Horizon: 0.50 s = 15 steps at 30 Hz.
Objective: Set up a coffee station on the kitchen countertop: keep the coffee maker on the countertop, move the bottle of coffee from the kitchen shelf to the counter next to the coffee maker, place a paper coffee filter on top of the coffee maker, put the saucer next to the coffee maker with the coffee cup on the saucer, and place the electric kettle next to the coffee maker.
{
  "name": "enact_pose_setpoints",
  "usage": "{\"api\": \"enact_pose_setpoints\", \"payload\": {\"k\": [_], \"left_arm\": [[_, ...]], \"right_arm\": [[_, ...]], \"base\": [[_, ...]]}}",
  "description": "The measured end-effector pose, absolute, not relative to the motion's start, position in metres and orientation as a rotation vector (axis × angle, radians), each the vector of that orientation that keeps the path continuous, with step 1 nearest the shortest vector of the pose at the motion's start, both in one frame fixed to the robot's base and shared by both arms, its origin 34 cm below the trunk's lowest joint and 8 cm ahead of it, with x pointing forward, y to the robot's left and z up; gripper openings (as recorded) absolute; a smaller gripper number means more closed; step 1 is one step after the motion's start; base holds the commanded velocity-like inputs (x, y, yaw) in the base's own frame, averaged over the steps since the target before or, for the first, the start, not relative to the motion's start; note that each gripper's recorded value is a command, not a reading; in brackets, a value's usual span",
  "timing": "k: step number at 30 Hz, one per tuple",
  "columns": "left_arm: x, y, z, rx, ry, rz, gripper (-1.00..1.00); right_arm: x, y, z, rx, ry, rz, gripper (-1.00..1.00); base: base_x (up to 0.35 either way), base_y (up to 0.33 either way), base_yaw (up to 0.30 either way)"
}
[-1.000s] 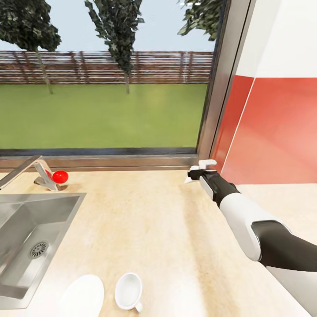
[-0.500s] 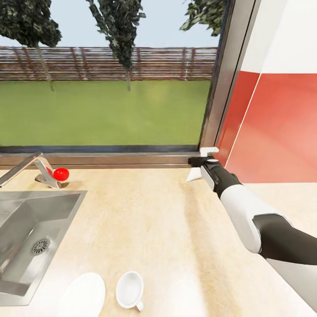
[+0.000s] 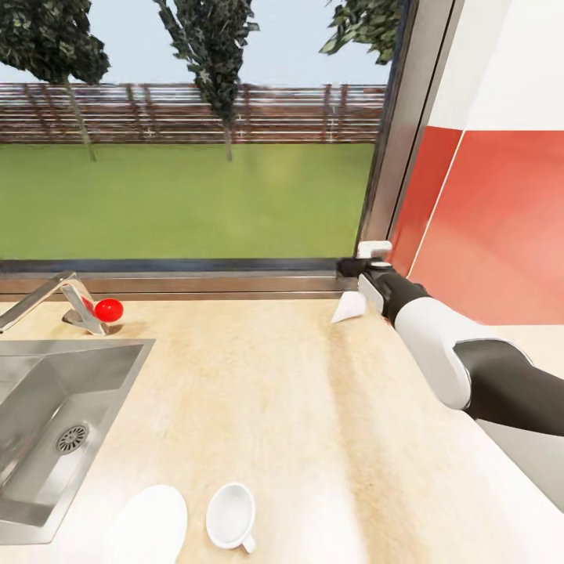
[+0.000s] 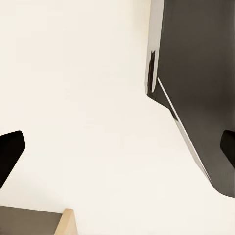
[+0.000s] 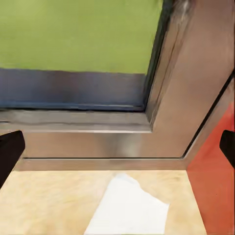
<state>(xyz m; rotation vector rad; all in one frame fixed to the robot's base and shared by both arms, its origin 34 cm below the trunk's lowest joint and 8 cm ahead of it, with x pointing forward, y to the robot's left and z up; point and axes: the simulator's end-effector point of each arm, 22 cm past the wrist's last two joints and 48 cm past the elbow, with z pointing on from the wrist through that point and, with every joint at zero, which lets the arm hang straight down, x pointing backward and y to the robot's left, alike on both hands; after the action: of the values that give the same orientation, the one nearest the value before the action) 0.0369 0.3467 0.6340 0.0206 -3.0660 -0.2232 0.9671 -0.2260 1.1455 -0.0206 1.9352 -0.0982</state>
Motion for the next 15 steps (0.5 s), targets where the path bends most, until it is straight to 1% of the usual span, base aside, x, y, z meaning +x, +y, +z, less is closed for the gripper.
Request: {"api": "enact_pose_setpoints", "payload": {"k": [4, 15], "left_arm": [[0.037, 0.347, 0.634, 0.020, -3.066, -0.224, 1.00], [0.037, 0.347, 0.634, 0.021, -3.066, -0.223, 1.00]], "right_arm": [[0.977, -0.225, 1.189, -0.014, 1.844, -0.089, 1.00], [0.979, -0.229, 1.196, -0.011, 1.831, -0.096, 1.00]], "base": [[0.000, 0.000, 0.000], [0.000, 0.000, 0.000]]}}
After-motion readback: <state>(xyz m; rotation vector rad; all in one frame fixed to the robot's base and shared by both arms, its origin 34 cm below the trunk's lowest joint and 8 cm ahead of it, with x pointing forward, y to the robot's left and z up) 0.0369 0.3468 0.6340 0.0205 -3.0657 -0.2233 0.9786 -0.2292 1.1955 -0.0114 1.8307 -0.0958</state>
